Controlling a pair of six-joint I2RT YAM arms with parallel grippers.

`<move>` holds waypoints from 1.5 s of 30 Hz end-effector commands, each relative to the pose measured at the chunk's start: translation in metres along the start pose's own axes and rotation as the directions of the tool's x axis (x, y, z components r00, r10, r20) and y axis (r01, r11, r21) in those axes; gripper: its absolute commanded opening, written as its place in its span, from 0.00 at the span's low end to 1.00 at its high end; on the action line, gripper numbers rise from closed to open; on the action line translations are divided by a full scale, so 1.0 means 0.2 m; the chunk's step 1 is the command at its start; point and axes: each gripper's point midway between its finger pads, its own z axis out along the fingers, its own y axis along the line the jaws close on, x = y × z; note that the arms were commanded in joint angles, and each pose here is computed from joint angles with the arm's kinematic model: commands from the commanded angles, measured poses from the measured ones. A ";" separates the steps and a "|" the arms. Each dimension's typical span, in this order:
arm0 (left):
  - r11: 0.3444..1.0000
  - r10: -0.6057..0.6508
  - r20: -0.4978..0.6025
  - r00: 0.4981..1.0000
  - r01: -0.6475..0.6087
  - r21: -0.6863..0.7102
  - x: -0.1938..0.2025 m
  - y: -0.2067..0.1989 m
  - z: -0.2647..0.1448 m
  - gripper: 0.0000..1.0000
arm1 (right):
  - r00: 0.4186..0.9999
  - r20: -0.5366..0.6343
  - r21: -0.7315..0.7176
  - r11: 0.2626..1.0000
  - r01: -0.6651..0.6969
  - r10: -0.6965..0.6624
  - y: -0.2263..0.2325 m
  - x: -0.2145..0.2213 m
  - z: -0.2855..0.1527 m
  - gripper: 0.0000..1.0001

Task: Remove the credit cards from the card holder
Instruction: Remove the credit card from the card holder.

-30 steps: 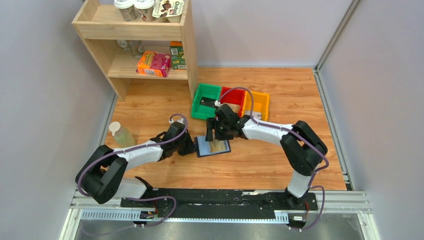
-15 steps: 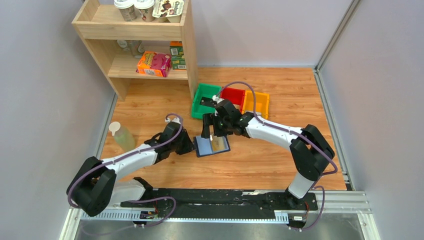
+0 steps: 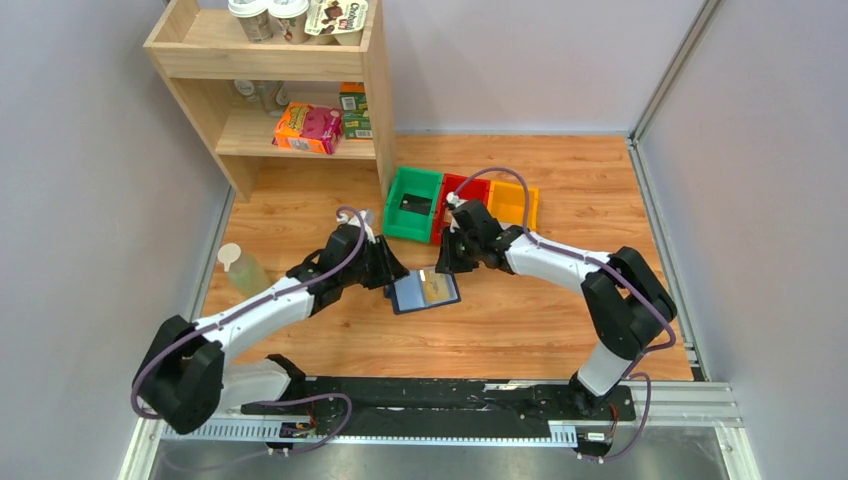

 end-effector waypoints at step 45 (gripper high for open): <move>0.971 -0.132 -0.138 0.982 0.156 0.183 0.18 -0.05 0.40 0.31 | 0.993 -0.063 -0.038 0.993 -0.107 0.105 -0.16 0.19 0.19 0.09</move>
